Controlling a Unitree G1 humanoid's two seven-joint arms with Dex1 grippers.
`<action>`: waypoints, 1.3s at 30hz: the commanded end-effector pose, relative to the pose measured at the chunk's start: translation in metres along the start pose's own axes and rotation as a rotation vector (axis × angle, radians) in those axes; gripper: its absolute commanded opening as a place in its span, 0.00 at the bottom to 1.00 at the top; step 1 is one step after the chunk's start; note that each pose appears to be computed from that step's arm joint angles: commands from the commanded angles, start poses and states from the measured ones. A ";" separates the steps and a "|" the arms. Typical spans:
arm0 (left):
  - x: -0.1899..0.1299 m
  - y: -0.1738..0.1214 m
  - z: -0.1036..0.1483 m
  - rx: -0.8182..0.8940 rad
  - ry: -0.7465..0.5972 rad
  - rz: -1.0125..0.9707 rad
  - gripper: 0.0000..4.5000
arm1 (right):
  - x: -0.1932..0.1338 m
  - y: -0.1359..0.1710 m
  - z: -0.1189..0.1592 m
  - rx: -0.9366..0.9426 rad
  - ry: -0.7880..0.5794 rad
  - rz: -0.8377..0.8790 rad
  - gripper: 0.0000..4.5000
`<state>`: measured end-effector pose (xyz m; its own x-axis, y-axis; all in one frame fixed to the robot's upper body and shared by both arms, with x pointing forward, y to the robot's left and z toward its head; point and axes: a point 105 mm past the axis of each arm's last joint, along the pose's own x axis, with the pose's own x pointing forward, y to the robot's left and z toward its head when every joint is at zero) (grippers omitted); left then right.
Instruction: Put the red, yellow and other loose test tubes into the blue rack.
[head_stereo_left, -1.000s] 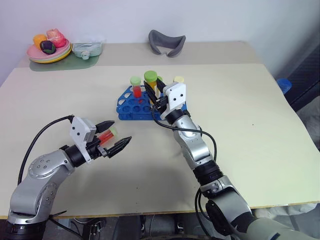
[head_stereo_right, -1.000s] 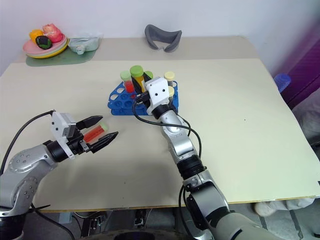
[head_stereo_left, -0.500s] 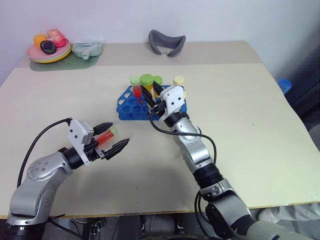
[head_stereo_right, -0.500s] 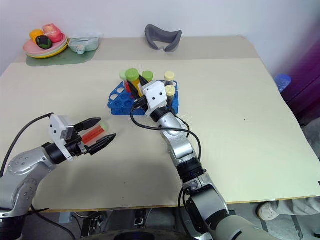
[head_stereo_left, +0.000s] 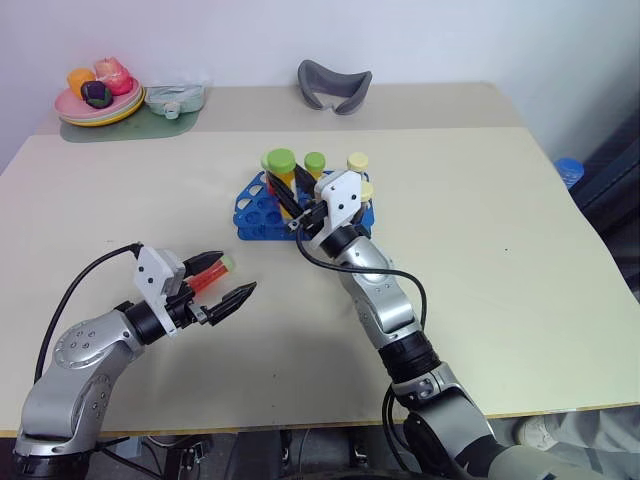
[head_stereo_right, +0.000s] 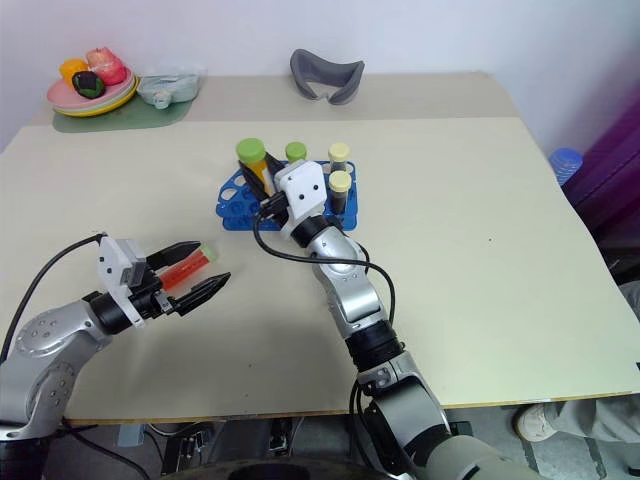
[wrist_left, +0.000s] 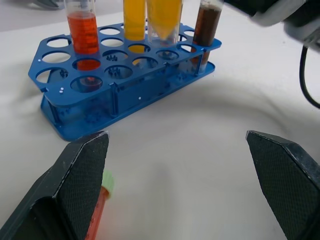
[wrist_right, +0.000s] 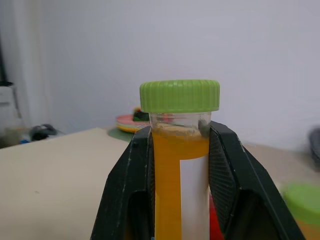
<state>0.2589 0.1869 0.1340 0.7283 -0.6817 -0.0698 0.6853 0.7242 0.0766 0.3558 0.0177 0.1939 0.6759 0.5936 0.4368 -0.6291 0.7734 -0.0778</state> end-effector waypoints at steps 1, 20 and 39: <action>-0.002 0.001 0.006 0.030 -0.029 0.003 1.00 | 0.005 -0.009 0.009 -0.017 -0.043 -0.043 0.22; -0.002 0.004 0.004 0.040 -0.036 0.000 1.00 | 0.000 -0.021 -0.009 -0.022 -0.012 -0.105 0.22; -0.001 0.004 0.004 0.043 -0.039 -0.003 1.00 | -0.003 -0.032 -0.013 -0.064 0.000 -0.165 0.22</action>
<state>0.2605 0.1901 0.1304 0.7230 -0.6882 -0.0604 0.6906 0.7176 0.0907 0.3767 -0.0029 0.1766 0.7682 0.4790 0.4248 -0.5034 0.8618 -0.0614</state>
